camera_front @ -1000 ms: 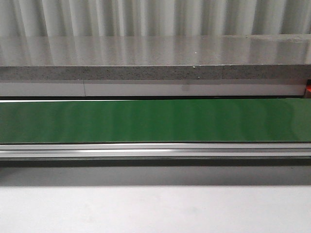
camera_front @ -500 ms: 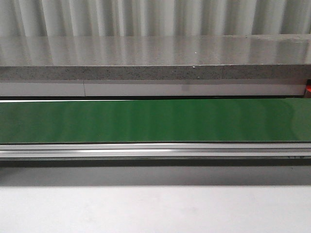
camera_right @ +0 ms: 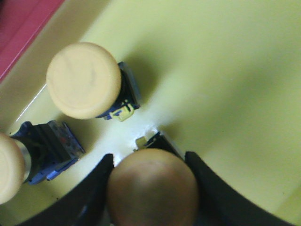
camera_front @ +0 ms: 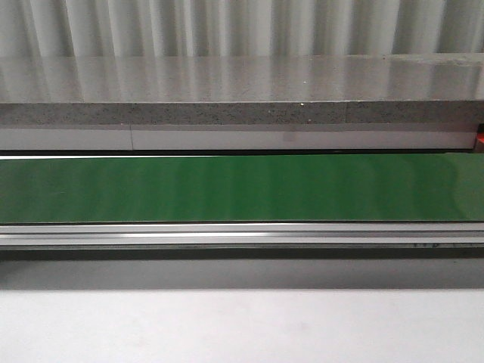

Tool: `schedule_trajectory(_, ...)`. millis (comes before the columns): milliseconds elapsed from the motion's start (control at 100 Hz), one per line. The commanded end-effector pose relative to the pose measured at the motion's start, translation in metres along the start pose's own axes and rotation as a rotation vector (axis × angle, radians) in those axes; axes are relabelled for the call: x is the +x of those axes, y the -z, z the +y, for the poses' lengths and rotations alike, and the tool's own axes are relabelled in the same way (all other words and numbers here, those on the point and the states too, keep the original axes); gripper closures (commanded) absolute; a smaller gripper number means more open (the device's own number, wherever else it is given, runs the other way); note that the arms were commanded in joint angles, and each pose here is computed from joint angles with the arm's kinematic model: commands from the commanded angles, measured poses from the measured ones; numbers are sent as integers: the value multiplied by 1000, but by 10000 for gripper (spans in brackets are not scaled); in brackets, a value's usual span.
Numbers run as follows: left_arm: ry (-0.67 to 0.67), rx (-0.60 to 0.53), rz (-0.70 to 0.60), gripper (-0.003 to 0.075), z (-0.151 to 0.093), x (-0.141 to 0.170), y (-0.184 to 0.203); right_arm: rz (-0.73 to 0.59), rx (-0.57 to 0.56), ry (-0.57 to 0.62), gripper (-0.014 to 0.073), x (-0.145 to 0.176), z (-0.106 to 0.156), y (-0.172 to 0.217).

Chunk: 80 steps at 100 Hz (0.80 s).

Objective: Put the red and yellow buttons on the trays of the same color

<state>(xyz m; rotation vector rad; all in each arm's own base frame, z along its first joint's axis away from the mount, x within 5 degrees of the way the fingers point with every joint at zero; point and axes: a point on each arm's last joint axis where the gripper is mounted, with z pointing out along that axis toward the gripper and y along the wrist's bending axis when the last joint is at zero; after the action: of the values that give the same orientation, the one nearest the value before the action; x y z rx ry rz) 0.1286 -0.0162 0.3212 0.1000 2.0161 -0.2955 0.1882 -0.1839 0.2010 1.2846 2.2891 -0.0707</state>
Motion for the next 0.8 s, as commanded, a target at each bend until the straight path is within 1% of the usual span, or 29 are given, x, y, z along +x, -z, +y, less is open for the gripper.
schedule_trajectory(0,21,-5,-83,740,-1,-13,4,-97,-9,-7,475,-13,1,9)
schedule_trajectory(220,21,-5,-83,740,-1,-13,4,-56,0,-11,475,-11,-1,-2)
schedule_trajectory(330,21,-5,-83,740,-1,-13,4,-56,0,-11,456,-11,-1,-3)
schedule_trajectory(420,21,-5,-83,740,-1,-13,4,-58,0,-11,384,-11,-1,-2)
schedule_trajectory(540,21,-5,-83,740,-1,-13,4,-59,0,-11,218,-11,-1,-2)
schedule_trajectory(610,21,-5,-83,740,-1,-13,4,-59,0,-11,141,-11,-1,-2)
schedule_trajectory(690,21,-5,-83,740,-1,-13,4,-62,-1,-11,92,-12,-1,-2)
schedule_trajectory(790,21,-5,-83,740,-1,-13,4,-85,-7,-8,84,-13,0,6)
